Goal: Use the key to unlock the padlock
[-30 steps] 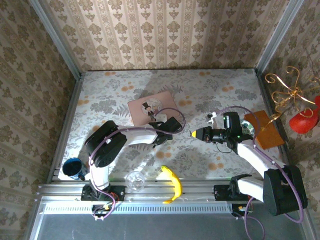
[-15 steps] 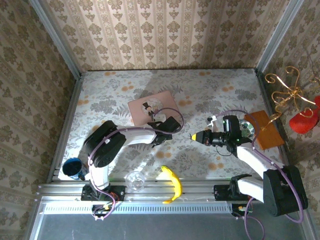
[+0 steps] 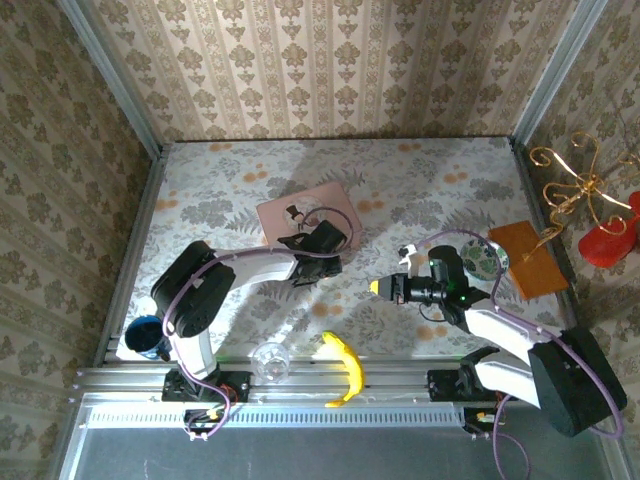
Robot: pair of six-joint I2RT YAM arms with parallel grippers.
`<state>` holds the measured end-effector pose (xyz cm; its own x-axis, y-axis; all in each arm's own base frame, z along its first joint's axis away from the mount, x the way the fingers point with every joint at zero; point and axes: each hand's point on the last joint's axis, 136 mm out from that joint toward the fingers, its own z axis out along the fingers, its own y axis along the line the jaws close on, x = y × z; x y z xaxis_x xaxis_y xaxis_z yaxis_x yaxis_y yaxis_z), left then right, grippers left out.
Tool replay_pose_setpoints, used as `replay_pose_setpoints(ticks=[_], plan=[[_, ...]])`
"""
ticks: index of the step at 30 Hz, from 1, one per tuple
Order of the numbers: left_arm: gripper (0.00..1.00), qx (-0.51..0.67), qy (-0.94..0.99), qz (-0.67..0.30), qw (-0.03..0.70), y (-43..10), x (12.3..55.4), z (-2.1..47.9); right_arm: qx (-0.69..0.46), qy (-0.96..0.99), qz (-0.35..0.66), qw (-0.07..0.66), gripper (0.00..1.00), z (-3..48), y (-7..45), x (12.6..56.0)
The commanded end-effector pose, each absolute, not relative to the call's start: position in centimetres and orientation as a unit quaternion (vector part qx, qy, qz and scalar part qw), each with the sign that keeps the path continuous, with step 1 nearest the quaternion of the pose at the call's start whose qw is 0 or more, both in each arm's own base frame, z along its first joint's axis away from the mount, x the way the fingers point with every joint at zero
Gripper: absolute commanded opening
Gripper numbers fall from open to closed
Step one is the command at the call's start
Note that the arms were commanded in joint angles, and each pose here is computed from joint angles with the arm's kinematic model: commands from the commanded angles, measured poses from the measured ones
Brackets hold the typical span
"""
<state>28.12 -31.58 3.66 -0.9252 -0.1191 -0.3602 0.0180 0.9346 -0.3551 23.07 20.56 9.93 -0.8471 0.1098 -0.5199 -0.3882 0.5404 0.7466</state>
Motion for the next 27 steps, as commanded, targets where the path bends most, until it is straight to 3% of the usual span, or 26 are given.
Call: replay_pose_setpoints(ticks=[1, 14, 27], plan=[[0.05, -0.021, 0.946, -0.258, 0.197, -33.7, 28.3, 7.3, -0.097, 0.83, 0.47, 0.284, 0.0, 10.0, 21.5, 24.1], [0.05, -0.046, 0.94, -0.284, 0.183, -33.8, 28.7, 7.3, -0.107, 0.819, 0.504, 0.253, 0.0, 5.6, 27.9, 26.1], [0.05, -0.061, 0.936, -0.295, 0.181, -33.4, 28.9, 7.4, -0.116, 0.817, 0.502, 0.26, 0.0, 4.9, 28.0, 26.1]])
